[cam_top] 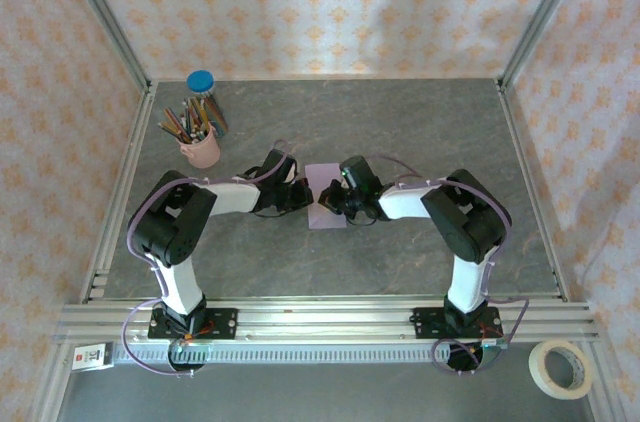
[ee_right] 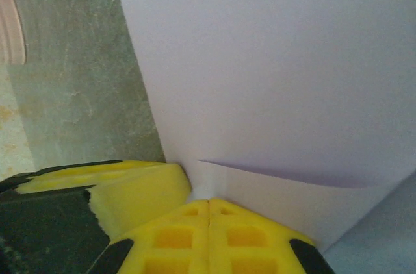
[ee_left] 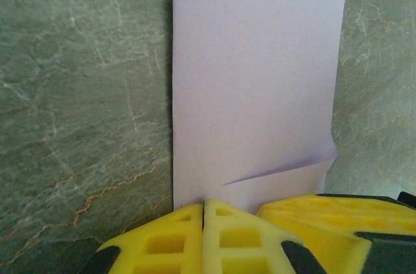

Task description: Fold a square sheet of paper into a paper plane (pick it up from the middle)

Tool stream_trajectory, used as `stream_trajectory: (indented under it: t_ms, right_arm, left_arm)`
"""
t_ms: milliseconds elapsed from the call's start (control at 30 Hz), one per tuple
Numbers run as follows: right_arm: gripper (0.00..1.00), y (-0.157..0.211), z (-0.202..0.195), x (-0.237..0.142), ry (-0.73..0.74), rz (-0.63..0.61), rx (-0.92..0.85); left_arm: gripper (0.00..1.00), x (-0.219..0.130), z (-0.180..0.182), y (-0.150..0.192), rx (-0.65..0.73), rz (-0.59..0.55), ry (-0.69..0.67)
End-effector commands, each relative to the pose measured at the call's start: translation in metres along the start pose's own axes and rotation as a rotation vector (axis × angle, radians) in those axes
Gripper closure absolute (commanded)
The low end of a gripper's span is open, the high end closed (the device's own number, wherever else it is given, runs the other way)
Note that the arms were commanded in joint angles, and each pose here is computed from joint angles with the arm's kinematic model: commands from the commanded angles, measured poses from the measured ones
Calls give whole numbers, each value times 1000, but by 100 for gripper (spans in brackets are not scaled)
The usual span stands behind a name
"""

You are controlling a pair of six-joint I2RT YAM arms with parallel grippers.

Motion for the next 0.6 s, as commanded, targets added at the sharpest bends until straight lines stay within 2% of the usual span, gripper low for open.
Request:
stream_trajectory:
  t_ms: [0, 300, 567]
  right_arm:
    - [100, 5, -22, 3, 88, 1, -1]
    - [100, 13, -51, 3, 159, -15, 99]
    - [100, -11, -63, -22, 197, -117, 170]
  left_arm:
    - [100, 12, 57, 18, -33, 44, -234]
    - [100, 10, 94, 24, -28, 35, -389]
    - [100, 13, 120, 31, -14, 49, -479]
Point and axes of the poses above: each hand's point on the last joint's axis, 136 mm out from that joint toward the fingers, its own x axis out along the fingers, its own z axis along the line the jaws close on, y = z × x, the point moved 3 cm from there along -x, back along the fingers, and after that the axes turned 11 degrees about -x, right-handed, at the moved point
